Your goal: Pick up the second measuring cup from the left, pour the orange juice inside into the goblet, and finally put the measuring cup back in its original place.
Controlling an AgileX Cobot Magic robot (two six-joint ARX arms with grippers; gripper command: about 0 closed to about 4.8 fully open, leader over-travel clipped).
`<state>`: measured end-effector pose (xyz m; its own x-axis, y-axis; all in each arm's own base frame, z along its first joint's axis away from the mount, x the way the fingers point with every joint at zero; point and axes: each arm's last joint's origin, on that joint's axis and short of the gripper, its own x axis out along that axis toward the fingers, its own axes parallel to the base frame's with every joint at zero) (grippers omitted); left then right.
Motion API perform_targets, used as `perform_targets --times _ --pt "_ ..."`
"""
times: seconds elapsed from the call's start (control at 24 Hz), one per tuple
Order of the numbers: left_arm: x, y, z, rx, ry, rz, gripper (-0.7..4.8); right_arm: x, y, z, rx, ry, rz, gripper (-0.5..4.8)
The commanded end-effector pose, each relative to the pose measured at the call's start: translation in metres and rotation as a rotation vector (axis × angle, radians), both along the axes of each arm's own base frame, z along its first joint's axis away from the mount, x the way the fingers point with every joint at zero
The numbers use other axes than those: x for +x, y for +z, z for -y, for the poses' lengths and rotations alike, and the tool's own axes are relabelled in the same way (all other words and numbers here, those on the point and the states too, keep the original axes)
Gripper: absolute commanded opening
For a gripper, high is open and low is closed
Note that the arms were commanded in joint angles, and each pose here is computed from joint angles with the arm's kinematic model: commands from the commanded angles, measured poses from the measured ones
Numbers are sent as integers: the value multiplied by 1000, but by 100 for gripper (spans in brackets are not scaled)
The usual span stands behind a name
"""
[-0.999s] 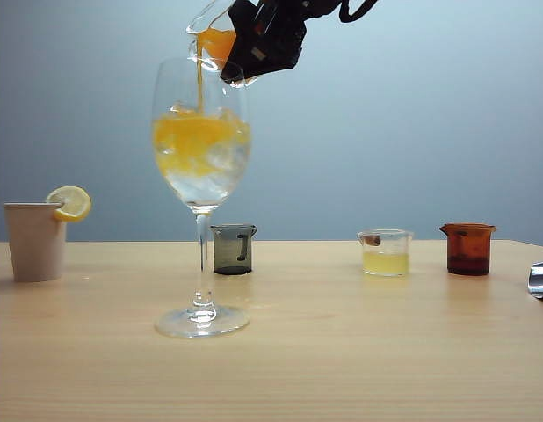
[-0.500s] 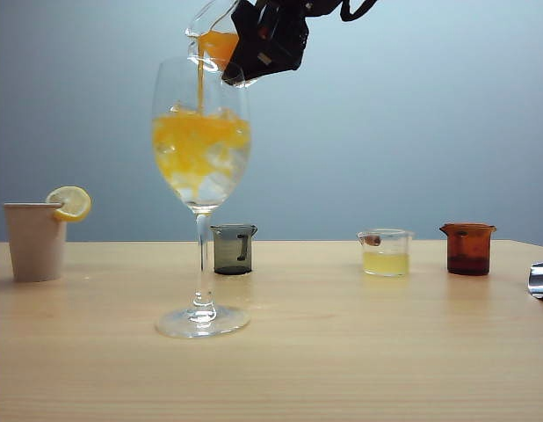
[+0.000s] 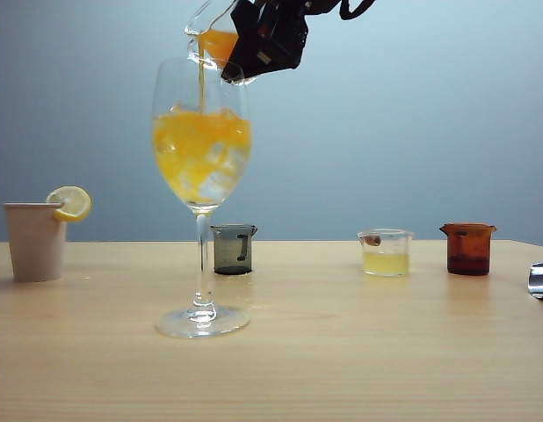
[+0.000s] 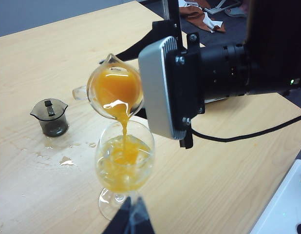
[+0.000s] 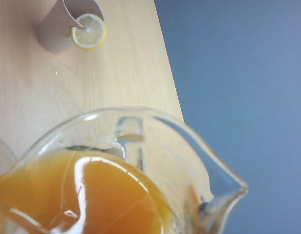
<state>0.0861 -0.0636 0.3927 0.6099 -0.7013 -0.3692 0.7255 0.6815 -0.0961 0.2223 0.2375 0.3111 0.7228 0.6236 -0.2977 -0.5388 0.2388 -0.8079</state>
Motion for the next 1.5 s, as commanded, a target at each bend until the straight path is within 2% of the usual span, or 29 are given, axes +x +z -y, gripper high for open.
perform_targets --times 0.04,1.5 --pt "-1 3 0 -9 -8 11 -6 0 6 0 27 4 32 103" --pt "-1 2 0 -4 -8 4 -6 -3 8 -4 -50 51 128 102"
